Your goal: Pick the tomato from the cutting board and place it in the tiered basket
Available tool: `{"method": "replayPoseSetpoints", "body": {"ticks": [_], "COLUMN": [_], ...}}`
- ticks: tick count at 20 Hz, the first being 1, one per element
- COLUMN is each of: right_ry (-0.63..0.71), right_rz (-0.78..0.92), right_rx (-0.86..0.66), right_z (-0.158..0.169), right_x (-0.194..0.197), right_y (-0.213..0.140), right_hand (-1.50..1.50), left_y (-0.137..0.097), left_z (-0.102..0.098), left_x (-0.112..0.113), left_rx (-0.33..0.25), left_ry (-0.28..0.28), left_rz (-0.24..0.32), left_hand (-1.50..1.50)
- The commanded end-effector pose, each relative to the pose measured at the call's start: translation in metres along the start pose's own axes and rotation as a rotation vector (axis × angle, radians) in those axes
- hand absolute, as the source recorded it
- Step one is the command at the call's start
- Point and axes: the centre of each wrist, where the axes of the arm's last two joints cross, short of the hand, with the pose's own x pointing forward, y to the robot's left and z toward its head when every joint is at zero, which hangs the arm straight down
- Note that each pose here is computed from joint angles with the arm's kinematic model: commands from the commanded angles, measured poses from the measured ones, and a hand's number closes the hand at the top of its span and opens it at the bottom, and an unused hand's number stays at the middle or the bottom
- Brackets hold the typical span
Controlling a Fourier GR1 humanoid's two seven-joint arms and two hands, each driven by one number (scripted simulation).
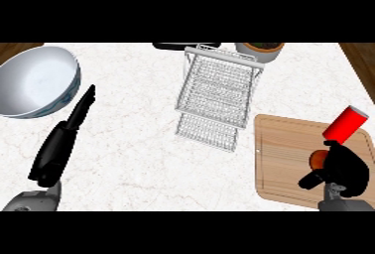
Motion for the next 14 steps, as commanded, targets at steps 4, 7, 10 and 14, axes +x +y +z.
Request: {"method": "replayPoseSetpoints", "body": {"ticks": [4,7,10,14], "right_ry": [-0.136,-0.161,-0.184,-0.188], "right_rz": [-0.008,0.005,-0.009,-0.005], "right_rx": [-0.098,-0.158,-0.231,-0.321], "right_z": [-0.002,-0.001,0.007,0.031], "right_x": [-0.018,-0.005,0.015,0.004], "right_y": [0.011,-0.004,0.004,-0.026], "right_hand": [1.5,1.5,1.5,1.5], "left_y": [0.012,0.02,-0.002,-0.003], "left_z": [-0.007,0.003,0.005,0.006], "left_x": [0.01,-0.016,0.0,-0.016], "left_rx": [0.011,0.004,-0.001,0.004], "left_ry": [0.004,-0.001,-0.006,0.016], "left_rz": [-0.008,-0.002,-0.014,0.006], "left_hand": [0.0,0.0,0.0,0.0]}}
